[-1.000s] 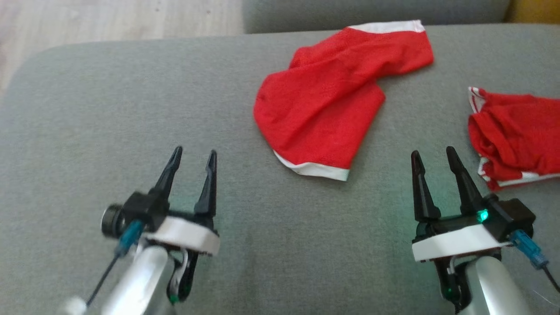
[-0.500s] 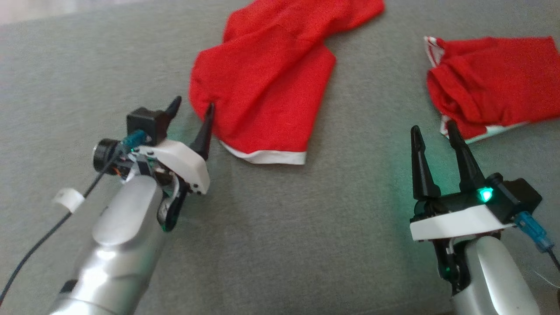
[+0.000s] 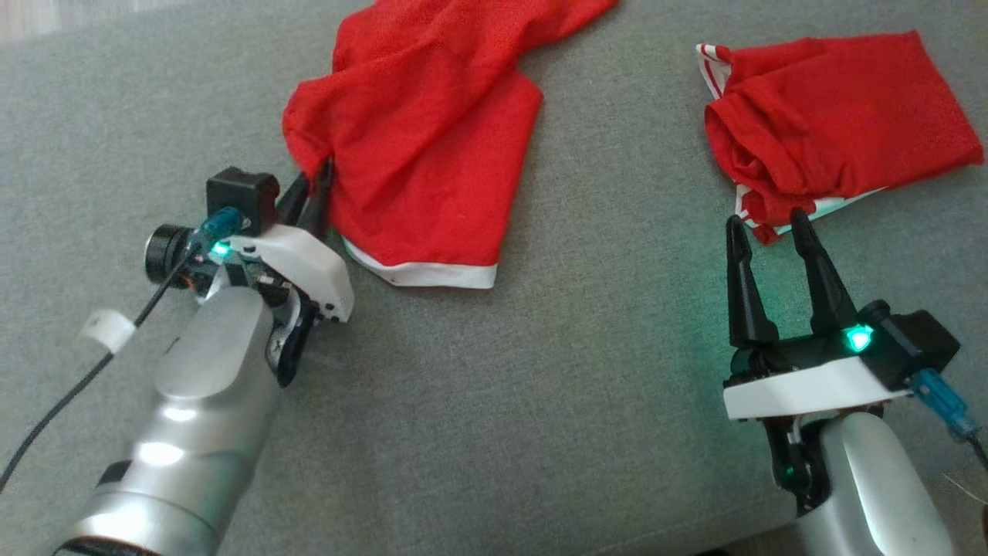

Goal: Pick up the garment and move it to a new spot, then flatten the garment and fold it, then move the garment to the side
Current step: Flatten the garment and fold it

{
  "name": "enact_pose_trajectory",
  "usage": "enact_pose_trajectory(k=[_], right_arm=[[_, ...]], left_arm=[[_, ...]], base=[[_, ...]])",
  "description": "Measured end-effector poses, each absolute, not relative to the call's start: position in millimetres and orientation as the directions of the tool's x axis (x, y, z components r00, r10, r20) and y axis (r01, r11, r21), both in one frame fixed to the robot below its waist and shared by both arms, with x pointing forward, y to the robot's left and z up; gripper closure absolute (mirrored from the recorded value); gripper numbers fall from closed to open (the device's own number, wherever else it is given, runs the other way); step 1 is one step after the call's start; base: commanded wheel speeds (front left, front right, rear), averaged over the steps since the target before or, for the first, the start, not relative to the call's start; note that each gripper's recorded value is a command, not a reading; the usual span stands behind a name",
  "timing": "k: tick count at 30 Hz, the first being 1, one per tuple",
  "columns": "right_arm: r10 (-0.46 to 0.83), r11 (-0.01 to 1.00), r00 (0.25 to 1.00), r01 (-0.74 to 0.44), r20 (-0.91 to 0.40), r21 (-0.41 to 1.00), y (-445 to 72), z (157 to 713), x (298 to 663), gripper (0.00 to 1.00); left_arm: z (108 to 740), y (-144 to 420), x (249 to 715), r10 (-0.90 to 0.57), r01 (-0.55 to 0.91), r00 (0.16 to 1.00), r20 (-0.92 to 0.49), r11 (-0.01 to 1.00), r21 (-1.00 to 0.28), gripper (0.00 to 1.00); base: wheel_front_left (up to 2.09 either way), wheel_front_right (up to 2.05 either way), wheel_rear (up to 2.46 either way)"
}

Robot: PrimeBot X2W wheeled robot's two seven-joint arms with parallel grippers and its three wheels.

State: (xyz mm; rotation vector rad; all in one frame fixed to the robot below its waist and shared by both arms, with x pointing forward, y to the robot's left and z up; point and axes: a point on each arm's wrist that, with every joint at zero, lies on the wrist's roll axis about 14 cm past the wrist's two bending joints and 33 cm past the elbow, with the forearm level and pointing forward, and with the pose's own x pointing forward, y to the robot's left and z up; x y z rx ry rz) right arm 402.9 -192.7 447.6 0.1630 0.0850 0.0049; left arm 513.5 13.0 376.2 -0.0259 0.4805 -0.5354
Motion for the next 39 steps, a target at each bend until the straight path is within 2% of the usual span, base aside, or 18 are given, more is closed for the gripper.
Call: enact_pose_trajectory(k=[5, 11, 17, 22, 25, 28, 35, 39], right_arm=[[0.019, 0.985, 0.999, -0.01, -0.051, 0.174, -190, 460, 402, 0.0], [0.019, 0.98, 1.0, -0.017, -0.007, 0.199, -188, 476, 397, 0.0], [0.013, 0.975, 1.0, -0.018, 0.022, 0.22, -189, 487, 388, 0.0], [-0.004, 0.973, 0.999, -0.006, 0.045, 0.23, -194, 496, 379, 0.0], [-0.012, 0.973, 0.998, -0.001, 0.057, 0.229, -196, 501, 376, 0.0], [-0.011, 0.973, 0.998, -0.004, 0.06, 0.229, -196, 502, 376, 0.0], [0.014, 0.972, 0.999, -0.026, 0.052, 0.232, -188, 498, 384, 0.0], [0.034, 0.971, 0.999, -0.042, 0.038, 0.236, -181, 492, 390, 0.0]], left_arm=[[438, -4, 526, -0.559, 0.544, 0.806, -0.194, 0.829, -0.132, 1.0], [536, -35, 539, -0.632, 0.634, 0.774, 0.046, 0.772, -0.047, 1.0], [599, -79, 530, -0.721, 0.723, 0.687, 0.093, 0.691, 0.023, 1.0], [652, -122, 510, -0.768, 0.787, 0.612, 0.19, 0.616, -0.042, 1.0], [692, -127, 511, -0.729, 0.769, 0.625, 0.281, 0.636, -0.062, 1.0], [716, -113, 525, -0.652, 0.716, 0.677, 0.342, 0.691, -0.098, 1.0], [644, -78, 549, -0.592, 0.618, 0.786, 0.18, 0.768, -0.17, 1.0], [541, -21, 553, -0.503, 0.486, 0.862, -0.059, 0.855, -0.181, 1.0]], base=[[0.0, 0.0, 0.0], [0.0, 0.0, 0.0], [0.0, 0.0, 0.0], [0.0, 0.0, 0.0], [0.0, 0.0, 0.0], [0.0, 0.0, 0.0], [0.0, 0.0, 0.0], [0.0, 0.0, 0.0]])
